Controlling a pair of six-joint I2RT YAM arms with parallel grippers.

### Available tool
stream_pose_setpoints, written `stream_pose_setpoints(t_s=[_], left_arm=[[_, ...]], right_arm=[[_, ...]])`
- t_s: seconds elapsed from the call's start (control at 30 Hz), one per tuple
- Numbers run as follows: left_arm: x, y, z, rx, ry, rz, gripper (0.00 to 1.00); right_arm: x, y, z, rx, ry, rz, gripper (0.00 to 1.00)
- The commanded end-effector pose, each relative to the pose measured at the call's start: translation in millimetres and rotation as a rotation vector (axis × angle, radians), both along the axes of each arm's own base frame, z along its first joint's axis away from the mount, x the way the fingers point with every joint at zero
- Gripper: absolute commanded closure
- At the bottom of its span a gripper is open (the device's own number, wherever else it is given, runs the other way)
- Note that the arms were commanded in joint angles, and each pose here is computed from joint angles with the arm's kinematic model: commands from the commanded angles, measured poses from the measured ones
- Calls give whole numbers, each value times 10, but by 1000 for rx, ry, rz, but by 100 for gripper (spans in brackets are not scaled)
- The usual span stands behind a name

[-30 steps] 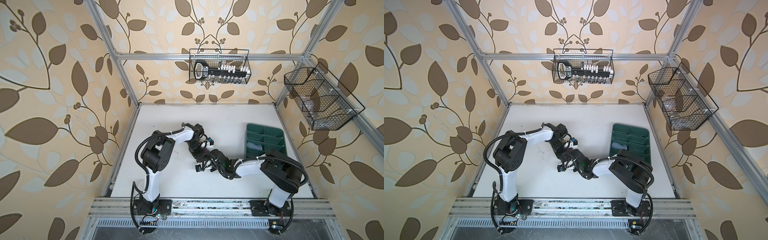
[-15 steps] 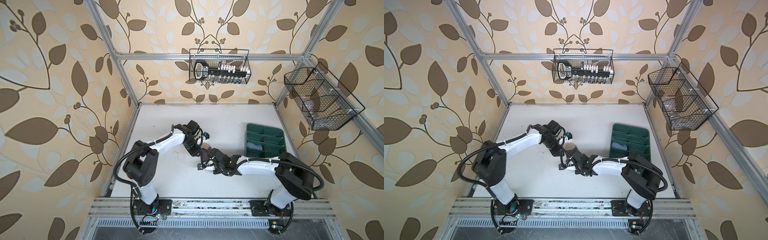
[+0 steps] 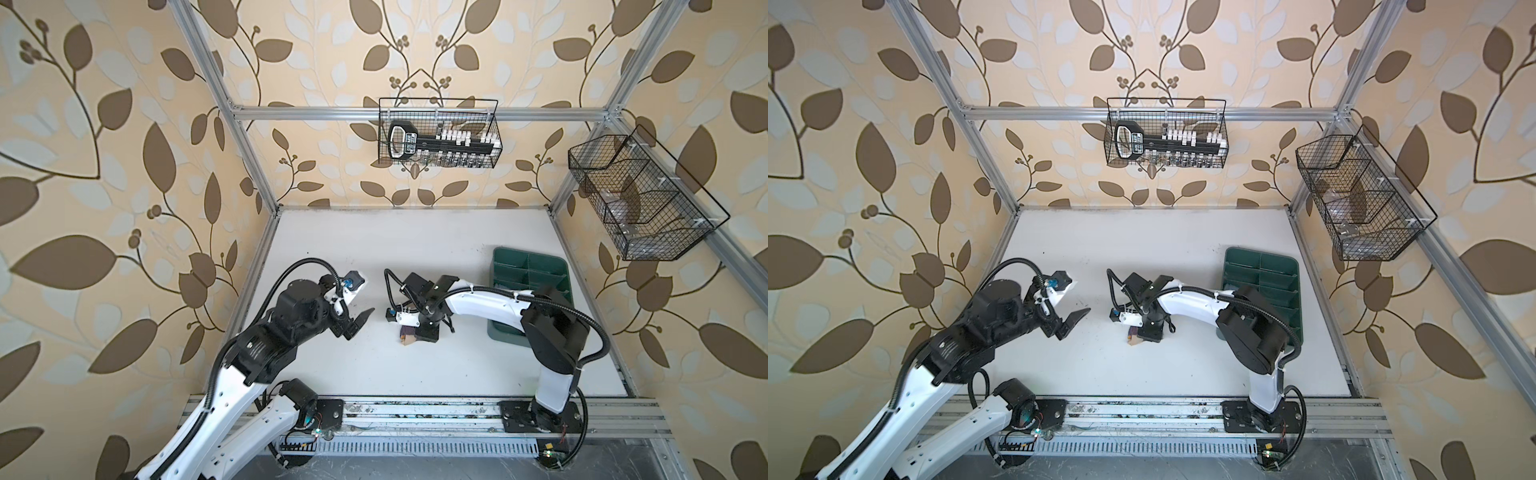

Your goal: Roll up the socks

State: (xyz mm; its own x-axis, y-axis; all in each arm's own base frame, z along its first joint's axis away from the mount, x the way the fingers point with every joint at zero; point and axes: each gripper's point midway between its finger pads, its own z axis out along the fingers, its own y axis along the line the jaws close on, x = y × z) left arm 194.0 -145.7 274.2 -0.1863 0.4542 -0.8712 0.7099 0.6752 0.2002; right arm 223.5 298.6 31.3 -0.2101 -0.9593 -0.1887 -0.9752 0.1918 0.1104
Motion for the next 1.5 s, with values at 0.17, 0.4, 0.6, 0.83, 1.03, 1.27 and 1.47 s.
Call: stream_pose_setpoints(t_s=[0.17,0.4,0.6,0.83,1.03,1.27,1.47], left_arm=[[-178,-201,-212,-13,113,-145,1],[-153,-547,-761,240,174,-320,9],[-126,-881,-1468,546,120,-410,15],[108,-1126,-1907,621,48,-362,18],[333,-1226,-2002,654,-17,-315,22],[350,-1358,-2297,660,76,-328,44],[314,-1388,-2345,642,133,-327,86]], right_arm=[[-331,-111,-264,35,449,-19,100],[-131,-376,-582,-71,458,-89,100],[-97,-394,-670,-87,464,-93,100],[-66,-356,-668,-73,461,-91,100],[-68,-350,-674,-68,463,-88,100],[-65,-341,-640,-51,461,-90,100],[-21,-302,-553,-8,434,-93,100]])
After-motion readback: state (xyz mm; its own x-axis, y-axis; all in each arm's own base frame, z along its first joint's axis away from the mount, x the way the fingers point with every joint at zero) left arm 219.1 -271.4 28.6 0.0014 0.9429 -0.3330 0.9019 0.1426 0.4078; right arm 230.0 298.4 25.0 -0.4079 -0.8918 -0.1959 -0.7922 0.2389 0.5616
